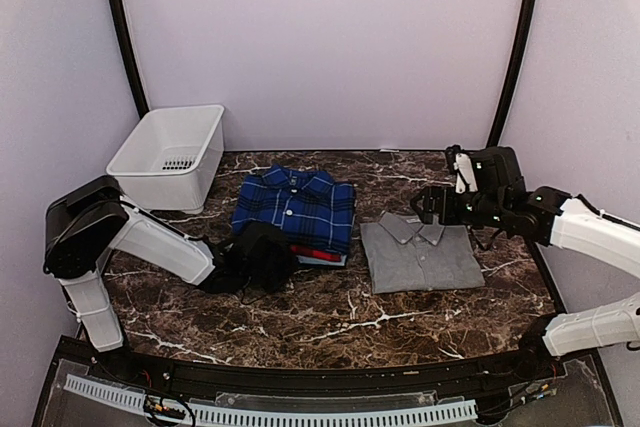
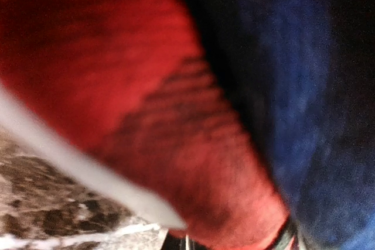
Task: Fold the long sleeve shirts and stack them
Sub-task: Move the square-folded shirt to the center of the board, then pick up the square-folded shirt from the center of the board.
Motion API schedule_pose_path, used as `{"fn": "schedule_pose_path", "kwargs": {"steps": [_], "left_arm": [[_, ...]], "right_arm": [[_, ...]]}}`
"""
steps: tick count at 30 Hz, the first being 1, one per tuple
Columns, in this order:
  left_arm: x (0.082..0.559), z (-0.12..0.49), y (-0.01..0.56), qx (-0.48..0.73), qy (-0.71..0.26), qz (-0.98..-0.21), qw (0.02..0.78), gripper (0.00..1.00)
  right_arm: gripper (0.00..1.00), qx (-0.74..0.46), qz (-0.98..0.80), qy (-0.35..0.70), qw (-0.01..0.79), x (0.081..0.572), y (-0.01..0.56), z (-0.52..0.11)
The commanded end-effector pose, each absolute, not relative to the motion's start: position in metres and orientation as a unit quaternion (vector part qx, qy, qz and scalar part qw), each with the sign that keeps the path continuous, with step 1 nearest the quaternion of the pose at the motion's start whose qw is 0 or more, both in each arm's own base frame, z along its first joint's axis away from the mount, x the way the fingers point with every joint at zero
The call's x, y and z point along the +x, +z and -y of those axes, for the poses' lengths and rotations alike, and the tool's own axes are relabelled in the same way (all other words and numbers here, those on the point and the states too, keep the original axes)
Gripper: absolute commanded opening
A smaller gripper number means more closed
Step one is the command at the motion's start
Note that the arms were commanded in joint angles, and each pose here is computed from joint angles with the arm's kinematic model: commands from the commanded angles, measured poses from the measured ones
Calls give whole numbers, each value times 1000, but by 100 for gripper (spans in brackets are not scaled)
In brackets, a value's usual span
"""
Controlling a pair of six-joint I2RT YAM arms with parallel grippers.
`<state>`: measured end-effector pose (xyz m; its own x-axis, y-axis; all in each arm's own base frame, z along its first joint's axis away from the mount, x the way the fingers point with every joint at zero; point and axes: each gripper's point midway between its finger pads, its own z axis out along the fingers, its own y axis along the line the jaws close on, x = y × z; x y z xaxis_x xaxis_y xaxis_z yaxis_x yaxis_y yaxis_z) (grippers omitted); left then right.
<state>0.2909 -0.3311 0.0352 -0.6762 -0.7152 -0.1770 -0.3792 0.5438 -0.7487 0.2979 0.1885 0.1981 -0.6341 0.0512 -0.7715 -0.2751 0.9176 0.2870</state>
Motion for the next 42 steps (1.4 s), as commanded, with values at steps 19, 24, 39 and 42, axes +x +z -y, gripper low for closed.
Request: {"fn": "schedule_pose_path", "kwargs": {"steps": [19, 24, 39, 42], "left_arm": [[236, 411, 123, -41, -386, -899, 204, 46], [250, 457, 125, 17, -384, -900, 205, 50], [289, 501, 63, 53, -285, -934, 208, 53], [295, 499, 54, 44, -270, -938, 211, 53]], "right_arm": [[97, 44, -917, 147, 369, 322, 135, -106], [97, 81, -924, 148, 343, 321, 110, -79], [93, 147, -931, 154, 297, 325, 62, -51], [92, 149, -932, 153, 291, 326, 56, -52]]}}
